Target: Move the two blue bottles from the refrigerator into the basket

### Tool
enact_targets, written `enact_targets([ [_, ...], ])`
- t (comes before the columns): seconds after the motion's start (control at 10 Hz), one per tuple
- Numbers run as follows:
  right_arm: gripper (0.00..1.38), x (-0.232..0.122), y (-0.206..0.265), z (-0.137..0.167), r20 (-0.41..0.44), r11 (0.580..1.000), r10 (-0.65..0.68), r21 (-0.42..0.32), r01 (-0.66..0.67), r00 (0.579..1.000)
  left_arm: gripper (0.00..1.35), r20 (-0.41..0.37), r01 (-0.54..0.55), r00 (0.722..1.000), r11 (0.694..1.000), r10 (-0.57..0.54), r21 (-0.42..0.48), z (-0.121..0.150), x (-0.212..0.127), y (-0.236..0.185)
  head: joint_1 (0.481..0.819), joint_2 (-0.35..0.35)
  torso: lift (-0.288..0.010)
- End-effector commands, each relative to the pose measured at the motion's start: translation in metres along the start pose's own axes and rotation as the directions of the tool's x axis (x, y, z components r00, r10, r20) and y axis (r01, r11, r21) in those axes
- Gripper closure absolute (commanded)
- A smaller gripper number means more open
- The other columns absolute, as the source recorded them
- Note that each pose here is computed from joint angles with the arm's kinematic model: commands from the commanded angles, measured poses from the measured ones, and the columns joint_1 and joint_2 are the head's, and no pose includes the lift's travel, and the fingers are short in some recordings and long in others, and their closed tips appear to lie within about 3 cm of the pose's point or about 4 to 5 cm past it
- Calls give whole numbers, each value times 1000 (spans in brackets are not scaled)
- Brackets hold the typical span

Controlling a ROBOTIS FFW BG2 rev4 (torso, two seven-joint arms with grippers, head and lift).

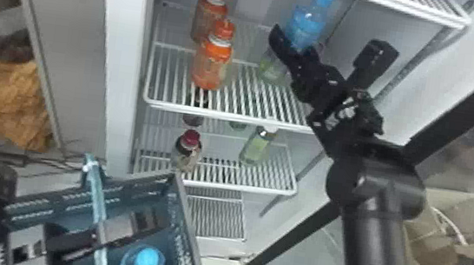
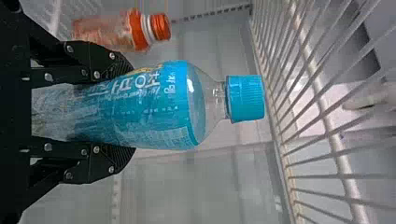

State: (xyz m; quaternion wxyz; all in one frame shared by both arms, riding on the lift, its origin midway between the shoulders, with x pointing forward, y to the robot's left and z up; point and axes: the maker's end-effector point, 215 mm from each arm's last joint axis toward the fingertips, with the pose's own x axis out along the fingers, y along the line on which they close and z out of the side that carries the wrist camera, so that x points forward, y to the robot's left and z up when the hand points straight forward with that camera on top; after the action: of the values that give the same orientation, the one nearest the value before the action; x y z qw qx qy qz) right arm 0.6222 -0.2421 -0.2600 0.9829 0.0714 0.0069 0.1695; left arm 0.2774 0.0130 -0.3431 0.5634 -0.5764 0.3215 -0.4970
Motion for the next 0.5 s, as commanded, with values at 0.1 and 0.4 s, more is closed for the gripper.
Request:
enact_targets([
  [0.1, 1277, -25, 31, 8, 19, 998, 56, 12, -56, 998, 1202, -2, 10, 1000, 1000, -10, 1, -1, 2, -2, 695, -276, -10],
  [0.4, 1277, -67, 71, 17, 29, 992, 119, 34, -120, 992, 1202, -1, 12, 1000, 1000, -12, -1, -2, 2, -3, 695, -263, -10],
])
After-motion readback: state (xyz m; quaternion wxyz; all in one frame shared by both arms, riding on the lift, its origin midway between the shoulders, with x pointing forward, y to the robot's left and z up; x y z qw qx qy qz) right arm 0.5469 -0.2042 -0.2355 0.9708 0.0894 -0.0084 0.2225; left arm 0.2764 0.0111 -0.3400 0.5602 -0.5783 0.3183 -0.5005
